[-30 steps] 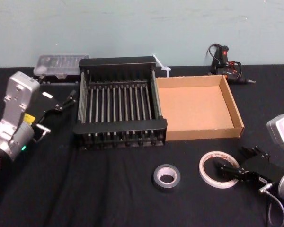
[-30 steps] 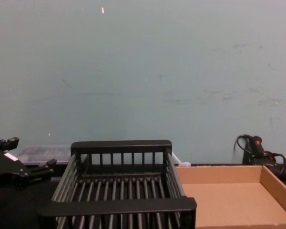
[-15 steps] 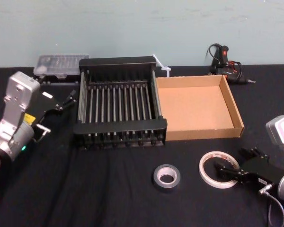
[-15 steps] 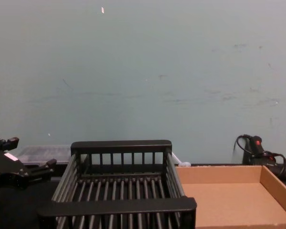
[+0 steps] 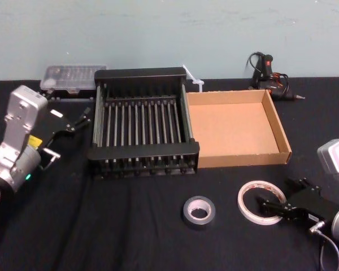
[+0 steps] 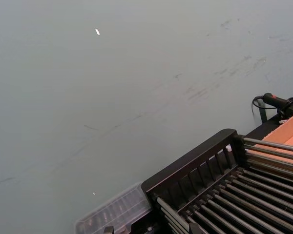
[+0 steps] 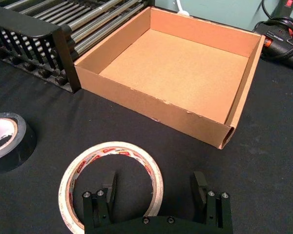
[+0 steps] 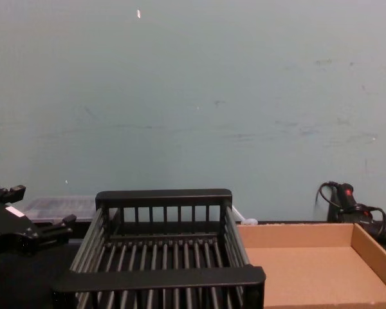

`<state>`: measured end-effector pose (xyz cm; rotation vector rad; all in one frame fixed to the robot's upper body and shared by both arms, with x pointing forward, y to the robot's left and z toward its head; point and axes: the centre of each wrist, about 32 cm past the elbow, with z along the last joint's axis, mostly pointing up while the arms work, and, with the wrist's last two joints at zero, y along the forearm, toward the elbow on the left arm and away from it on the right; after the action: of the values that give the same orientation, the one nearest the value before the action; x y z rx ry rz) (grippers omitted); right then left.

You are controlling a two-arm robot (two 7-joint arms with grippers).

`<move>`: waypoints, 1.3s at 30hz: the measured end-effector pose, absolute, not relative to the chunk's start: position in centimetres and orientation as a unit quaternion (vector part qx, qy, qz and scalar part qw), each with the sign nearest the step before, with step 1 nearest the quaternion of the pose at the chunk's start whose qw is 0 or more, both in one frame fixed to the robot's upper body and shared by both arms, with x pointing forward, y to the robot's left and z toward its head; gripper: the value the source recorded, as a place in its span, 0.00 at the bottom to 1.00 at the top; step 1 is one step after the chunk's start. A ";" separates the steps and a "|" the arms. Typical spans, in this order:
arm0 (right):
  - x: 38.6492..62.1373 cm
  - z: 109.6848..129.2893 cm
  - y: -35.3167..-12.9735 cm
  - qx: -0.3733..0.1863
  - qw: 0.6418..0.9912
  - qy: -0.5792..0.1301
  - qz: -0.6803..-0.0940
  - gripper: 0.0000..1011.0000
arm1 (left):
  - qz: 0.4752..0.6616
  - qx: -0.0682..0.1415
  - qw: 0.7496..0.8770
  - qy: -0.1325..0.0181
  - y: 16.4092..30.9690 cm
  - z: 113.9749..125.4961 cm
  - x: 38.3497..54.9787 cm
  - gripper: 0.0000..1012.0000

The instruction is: Pick up the white tape and place it into the black box , Pick up the silver tape and place it into the brown box.

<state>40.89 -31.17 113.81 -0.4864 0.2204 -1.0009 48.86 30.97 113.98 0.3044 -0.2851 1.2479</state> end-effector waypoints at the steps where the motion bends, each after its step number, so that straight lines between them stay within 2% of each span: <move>1: 40.9 113.8 -31.2 -0.229 0.843 0.105 -0.474 0.99 | 0.580 0.142 0.791 -0.132 31.0 114.0 48.9 0.99; 23: 40.9 113.8 -31.2 -0.229 0.844 0.104 -0.474 0.98 | 0.580 0.141 0.791 -0.132 31.0 114.0 48.9 0.99; 33: 40.9 113.8 -31.2 -0.229 0.844 0.104 -0.474 0.75 | 0.580 0.141 0.791 -0.132 31.0 114.0 48.9 0.99; 34: 40.9 113.8 -31.2 -0.229 0.844 0.104 -0.474 0.70 | 0.580 0.142 0.791 -0.132 31.0 114.0 48.9 0.99; 38: 40.9 113.8 -31.2 -0.229 0.844 0.104 -0.474 0.60 | 0.580 0.142 0.791 -0.132 31.0 114.0 48.9 0.99; 39: 40.9 113.8 -31.2 -0.229 0.844 0.104 -0.474 0.54 | 0.580 0.141 0.791 -0.132 31.0 114.0 48.9 0.99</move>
<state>40.90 -31.16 113.82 -0.4830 0.2197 -1.0008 48.86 30.97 113.98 0.3044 -0.2850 1.2480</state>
